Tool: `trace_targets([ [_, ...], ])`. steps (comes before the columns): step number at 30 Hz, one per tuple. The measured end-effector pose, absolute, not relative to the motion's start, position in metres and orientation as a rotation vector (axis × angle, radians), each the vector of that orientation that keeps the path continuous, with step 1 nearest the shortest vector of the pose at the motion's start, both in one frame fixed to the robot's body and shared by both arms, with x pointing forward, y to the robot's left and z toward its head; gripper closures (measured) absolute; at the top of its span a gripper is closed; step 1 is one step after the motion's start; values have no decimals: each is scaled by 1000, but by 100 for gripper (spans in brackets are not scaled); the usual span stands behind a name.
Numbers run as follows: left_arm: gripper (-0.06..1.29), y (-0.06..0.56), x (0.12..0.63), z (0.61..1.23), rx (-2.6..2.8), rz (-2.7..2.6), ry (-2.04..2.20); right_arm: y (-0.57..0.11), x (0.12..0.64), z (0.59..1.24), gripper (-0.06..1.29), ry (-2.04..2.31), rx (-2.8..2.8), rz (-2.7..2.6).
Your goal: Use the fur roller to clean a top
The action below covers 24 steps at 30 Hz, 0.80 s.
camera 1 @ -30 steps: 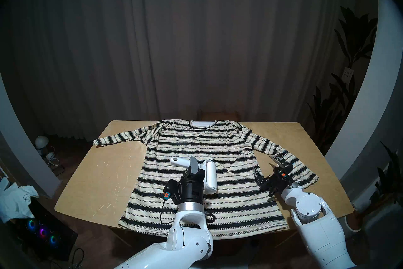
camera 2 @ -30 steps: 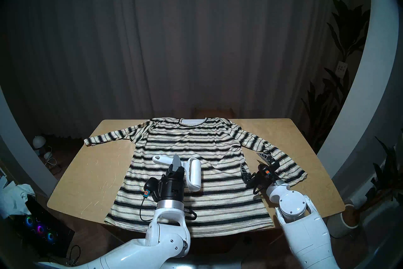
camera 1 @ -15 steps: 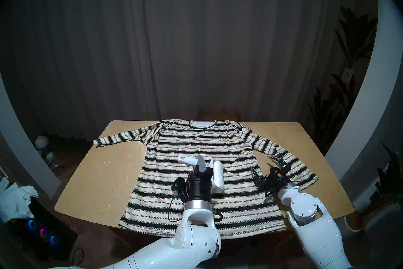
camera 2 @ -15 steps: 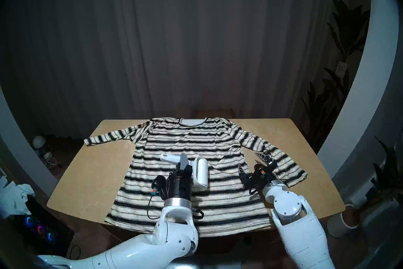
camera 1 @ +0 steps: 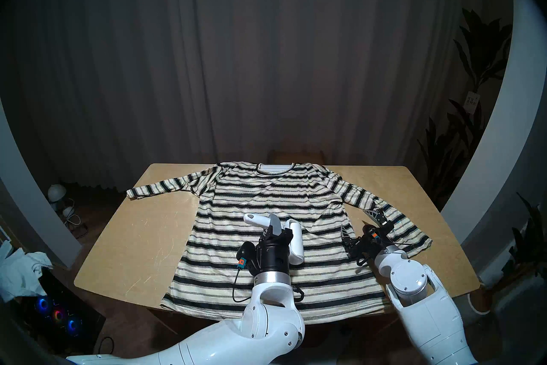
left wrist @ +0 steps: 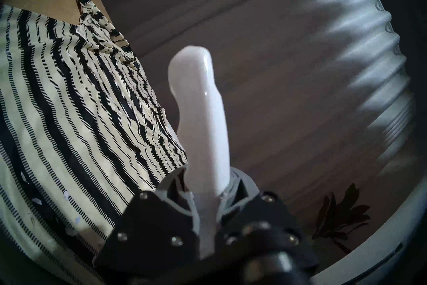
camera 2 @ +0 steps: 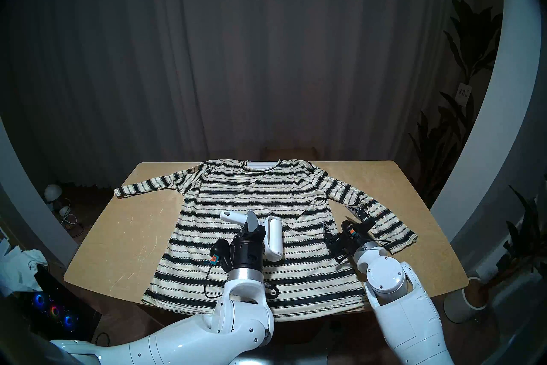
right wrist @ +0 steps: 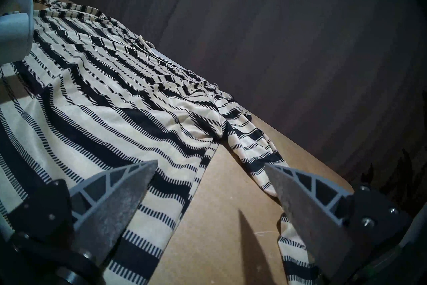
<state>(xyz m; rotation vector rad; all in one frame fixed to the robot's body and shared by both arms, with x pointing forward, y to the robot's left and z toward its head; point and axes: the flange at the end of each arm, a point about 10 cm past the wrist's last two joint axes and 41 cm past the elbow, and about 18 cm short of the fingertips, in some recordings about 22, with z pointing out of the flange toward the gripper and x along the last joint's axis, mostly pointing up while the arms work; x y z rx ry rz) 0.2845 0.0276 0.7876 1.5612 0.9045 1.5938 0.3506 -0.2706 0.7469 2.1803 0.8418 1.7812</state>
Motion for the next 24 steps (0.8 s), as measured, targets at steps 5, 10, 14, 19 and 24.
trace_targets([
  [5,118,27,286,787,1571,1600,905,-272,351,748,0,853,2184,1763],
  [10,118,28,288,786,1577,1617,900,-276,351,749,0,858,2185,1755],
  [14,118,28,290,786,1576,1633,880,-279,351,749,0,856,2187,1752],
  [19,118,24,287,784,1587,1623,862,-280,351,749,0,858,2190,1752],
  [24,118,26,287,781,1621,1595,913,-281,350,749,0,858,2193,1754],
])
